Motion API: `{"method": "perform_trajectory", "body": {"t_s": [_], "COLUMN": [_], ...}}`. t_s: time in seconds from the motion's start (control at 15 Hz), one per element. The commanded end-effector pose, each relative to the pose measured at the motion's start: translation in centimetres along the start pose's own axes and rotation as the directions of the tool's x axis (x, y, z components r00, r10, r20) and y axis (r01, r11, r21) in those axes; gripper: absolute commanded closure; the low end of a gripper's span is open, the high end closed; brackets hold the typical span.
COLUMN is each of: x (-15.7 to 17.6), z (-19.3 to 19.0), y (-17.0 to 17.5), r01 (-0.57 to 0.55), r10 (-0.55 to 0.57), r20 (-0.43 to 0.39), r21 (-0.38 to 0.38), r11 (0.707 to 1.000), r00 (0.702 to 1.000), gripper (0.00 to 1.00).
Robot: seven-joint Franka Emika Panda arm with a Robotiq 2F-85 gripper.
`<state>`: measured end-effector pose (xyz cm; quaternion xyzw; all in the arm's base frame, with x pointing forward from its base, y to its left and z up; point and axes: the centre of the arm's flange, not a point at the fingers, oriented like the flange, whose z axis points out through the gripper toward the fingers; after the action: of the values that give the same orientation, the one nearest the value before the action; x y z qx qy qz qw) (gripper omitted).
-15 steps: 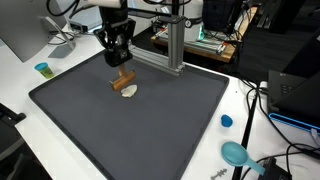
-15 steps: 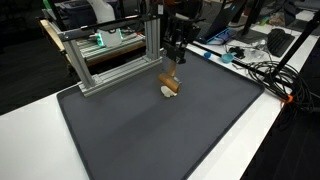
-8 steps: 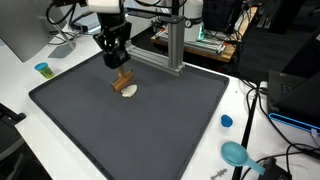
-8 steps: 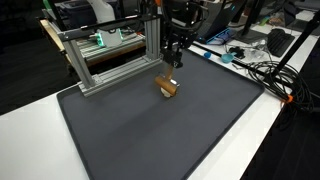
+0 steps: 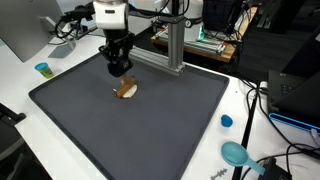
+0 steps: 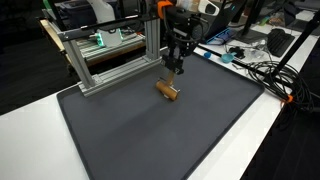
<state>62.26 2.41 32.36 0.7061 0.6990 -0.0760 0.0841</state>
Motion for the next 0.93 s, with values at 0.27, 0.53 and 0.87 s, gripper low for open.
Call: {"method": "perform_trajectory", "body": {"t_s": [0.27, 0.53, 0.87], "x": [4.3, 5.1, 5.5], "z": [2.2, 2.1, 2.3], "y": [-1.0, -0.9, -0.7], "r01": [0.148, 0.207, 0.244], "r10": [-0.142, -0.2, -0.231], "r20": [-0.119, -0.142, -0.193], "r21": [0.038, 0.036, 0.041], "r11": [0.988, 0.978, 0.969], "r00": [0.983, 0.969, 0.953], "gripper": [0.78, 0.78, 0.78]}}
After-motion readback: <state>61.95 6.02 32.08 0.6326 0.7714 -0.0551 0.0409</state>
